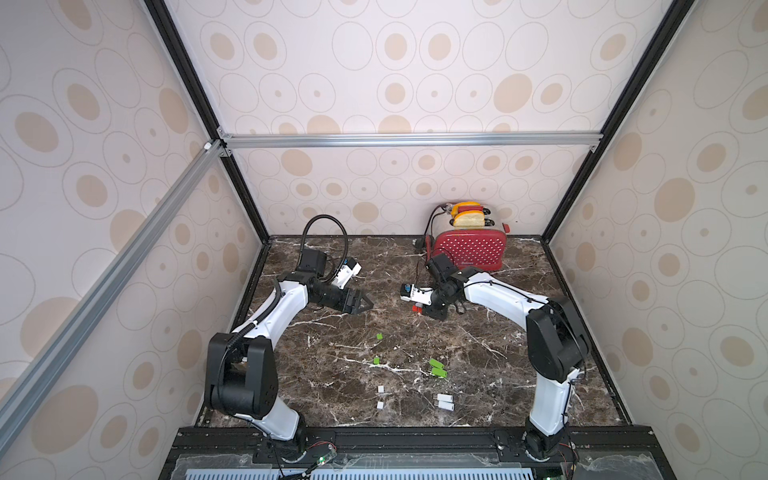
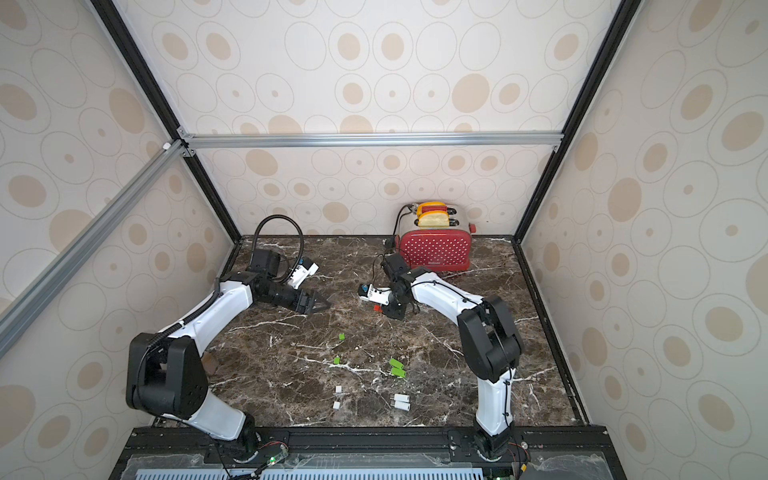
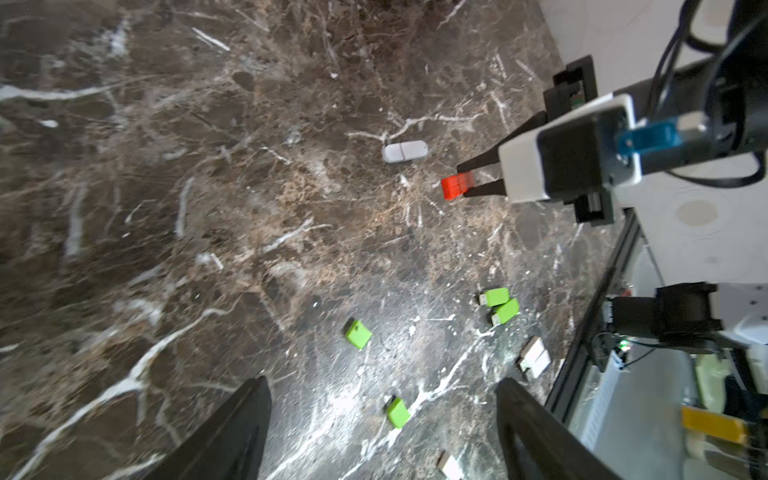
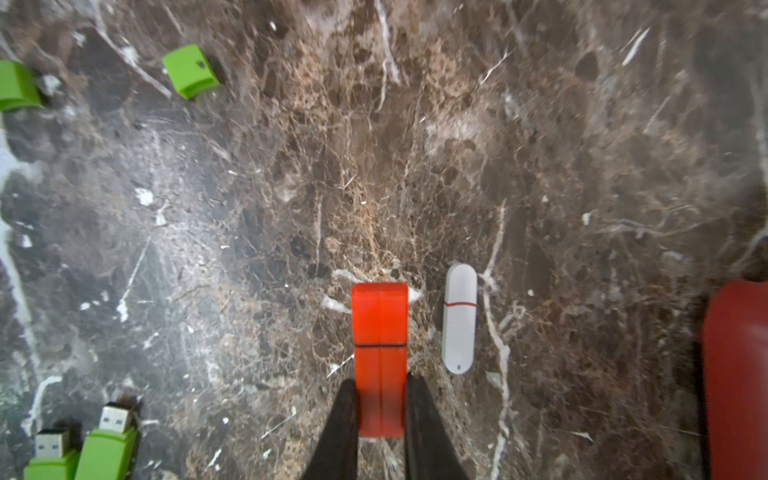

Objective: Close the usb drive cover
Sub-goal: Place the USB drive at the center of the board.

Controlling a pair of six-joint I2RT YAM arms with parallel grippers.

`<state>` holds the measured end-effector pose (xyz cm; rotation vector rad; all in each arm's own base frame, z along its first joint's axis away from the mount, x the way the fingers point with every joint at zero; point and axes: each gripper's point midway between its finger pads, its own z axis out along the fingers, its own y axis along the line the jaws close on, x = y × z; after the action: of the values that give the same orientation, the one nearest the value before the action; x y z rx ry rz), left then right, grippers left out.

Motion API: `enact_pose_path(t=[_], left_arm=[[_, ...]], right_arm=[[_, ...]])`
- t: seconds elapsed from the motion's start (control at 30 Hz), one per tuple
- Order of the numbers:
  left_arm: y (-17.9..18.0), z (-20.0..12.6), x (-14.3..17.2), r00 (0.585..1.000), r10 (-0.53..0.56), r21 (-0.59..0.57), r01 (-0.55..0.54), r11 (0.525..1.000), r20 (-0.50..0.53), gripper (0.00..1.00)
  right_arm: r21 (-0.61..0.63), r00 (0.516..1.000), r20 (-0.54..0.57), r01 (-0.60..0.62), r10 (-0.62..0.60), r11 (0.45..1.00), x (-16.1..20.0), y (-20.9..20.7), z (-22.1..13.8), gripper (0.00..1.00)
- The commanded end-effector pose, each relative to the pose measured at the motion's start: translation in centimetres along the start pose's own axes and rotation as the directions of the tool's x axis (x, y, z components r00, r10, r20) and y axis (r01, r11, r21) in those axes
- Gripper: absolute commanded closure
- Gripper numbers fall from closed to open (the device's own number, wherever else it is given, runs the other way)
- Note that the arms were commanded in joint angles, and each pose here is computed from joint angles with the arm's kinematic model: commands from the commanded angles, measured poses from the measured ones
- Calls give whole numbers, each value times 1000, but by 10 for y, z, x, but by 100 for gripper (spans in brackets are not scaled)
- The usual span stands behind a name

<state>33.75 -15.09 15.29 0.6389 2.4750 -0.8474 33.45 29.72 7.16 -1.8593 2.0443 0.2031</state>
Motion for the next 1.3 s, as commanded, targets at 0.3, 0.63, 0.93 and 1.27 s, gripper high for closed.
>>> enact_pose_path(t=[0.3,0.63,0.93,1.27], left_arm=[[15,-9,29,961,244,-129,-261,957,-133,9],[11,-2,36,934,301,-129,-328,936,-195,7],[10,2,41,913,335,-135,-371,919,-233,6],[10,14,38,904,343,-166,-390,906,-254,6]], right_arm=[[-74,989,-141,-45,34,996,27,9,27,96],[-57,976,-217,-37,24,998,41,3,44,96],[-50,974,-226,-28,16,998,40,4,49,70],[-20,992,-103,-76,73,997,14,3,13,40]])
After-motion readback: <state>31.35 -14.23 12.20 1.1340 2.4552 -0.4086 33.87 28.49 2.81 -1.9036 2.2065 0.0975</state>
